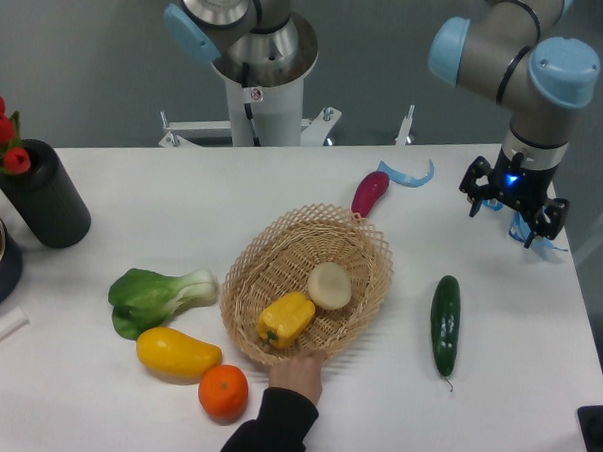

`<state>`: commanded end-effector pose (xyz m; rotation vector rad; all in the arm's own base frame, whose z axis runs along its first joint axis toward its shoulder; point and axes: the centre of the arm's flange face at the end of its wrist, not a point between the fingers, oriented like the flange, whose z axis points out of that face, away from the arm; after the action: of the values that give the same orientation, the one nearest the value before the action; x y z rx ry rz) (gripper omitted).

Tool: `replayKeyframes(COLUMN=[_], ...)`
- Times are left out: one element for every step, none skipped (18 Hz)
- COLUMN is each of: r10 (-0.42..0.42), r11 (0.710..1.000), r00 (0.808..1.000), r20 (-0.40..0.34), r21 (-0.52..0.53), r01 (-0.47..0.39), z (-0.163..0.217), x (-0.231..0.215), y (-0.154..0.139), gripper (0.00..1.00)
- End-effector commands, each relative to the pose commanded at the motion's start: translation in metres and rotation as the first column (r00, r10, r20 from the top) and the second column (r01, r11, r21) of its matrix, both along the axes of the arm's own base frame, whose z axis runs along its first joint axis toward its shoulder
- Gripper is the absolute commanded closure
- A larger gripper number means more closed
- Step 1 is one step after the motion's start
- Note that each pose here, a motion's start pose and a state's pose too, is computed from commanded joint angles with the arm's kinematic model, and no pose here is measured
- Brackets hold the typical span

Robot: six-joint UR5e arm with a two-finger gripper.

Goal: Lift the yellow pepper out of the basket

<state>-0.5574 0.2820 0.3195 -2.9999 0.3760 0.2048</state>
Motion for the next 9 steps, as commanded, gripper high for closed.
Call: replayKeyframes(r10=[0.0,-0.001,0.003,0.003,0.0,-0.002,-0.006,-0.014,-0.021], r11=[1.0,1.0,1.0,1.0,1.0,1.0,1.0,1.0,1.0], r00=[1.0,1.0,1.0,1.0,1.0,1.0,1.0,1.0,0.999], r20=[0.001,0.004,0.007,0.007,0.009,0.014,0.019,0.026,0.027], r21=[-0.002,-0.002,-0.002,0.0,0.001,0.003,0.004,0.004,0.01], r01=[0.0,0.001,-0.003,-0.003,0.0,0.002,0.006,0.014,0.02], z=[-0.001,-0.002,-0.003,-0.002,-0.003,-0.003,-0.004,-0.006,-0.005], x=[0.001,0.002,0.003,0.005,0.006,0.009,0.013,0.019,0.024], y=[0.001,0.001,0.002,0.004,0.004,0.005,0.006,0.01,0.013], gripper=[0.0,0.0,0.0,0.0,0.0,0.0,0.0,0.0,0.0])
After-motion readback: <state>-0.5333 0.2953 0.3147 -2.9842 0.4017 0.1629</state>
